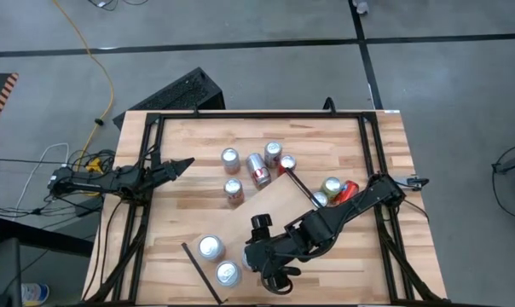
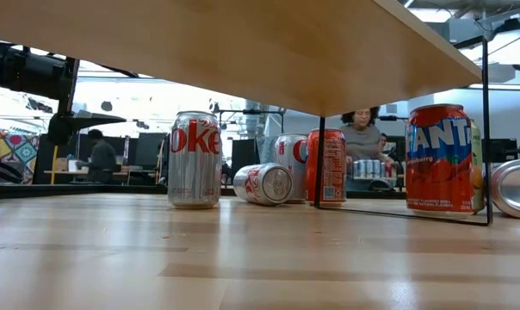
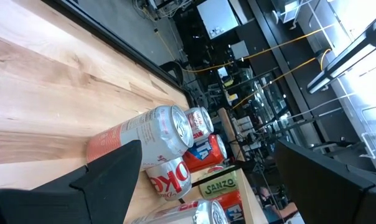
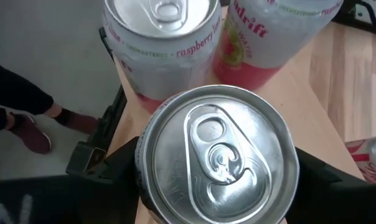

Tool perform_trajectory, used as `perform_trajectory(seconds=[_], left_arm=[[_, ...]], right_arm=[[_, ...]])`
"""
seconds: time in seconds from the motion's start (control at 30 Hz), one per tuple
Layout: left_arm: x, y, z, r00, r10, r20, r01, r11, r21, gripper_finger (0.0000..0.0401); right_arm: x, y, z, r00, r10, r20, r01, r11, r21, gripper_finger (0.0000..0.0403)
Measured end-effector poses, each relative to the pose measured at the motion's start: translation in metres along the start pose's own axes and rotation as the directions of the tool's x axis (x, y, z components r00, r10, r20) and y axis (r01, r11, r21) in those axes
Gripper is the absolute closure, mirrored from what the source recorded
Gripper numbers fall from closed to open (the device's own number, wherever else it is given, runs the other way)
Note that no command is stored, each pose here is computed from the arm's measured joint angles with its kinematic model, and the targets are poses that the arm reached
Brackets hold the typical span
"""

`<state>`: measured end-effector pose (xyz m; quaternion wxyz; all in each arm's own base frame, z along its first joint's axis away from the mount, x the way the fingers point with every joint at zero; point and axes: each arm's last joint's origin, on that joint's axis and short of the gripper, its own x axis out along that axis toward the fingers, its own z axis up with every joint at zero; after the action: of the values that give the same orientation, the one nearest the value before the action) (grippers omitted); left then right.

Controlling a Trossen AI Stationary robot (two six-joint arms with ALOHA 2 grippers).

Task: Place canned beverage on shelf
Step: Put the orange white soda can on the shelf

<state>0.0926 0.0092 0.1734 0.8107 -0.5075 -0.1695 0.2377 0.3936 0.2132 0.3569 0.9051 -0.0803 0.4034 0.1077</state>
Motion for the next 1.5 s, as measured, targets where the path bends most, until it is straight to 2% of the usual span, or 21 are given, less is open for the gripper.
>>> perform_trajectory(seconds=[0.33, 0.6, 0.7, 1.0, 1.5], left_arm=[[0.000, 0.000, 0.000, 1.000, 0.000, 0.000, 0.000, 1.000, -0.001, 0.0050], [0.000, 0.000, 0.000, 1.000, 0.000, 0.000, 0.000, 1.000, -0.002, 0.0050], [0.000, 0.000, 0.000, 1.000, 0.000, -0.001, 0.000, 1.000, 0.004, 0.0050], [0.000, 0.000, 0.000, 1.000, 0.000, 0.000, 0.000, 1.000, 0.016, 0.0050], [0.000, 0.000, 0.000, 1.000, 0.000, 0.000, 0.000, 1.000, 0.016, 0.0050]], right_arm=[[0.001, -0.002, 0.001, 0.999, 0.041, 0.002, -0.041, 0.999, -0.009, 0.0118], [0.000, -0.004, 0.003, 0.998, 0.054, 0.010, -0.054, 0.999, -0.003, 0.0059], [0.000, -0.007, 0.004, 0.999, 0.050, 0.019, -0.050, 0.999, 0.003, 0.0048], [0.000, -0.013, 0.005, 0.999, 0.028, 0.023, -0.029, 1.000, 0.012, 0.0056], [-0.004, -0.016, 0.007, 0.998, 0.053, 0.045, -0.054, 0.999, 0.007, 0.0057]])
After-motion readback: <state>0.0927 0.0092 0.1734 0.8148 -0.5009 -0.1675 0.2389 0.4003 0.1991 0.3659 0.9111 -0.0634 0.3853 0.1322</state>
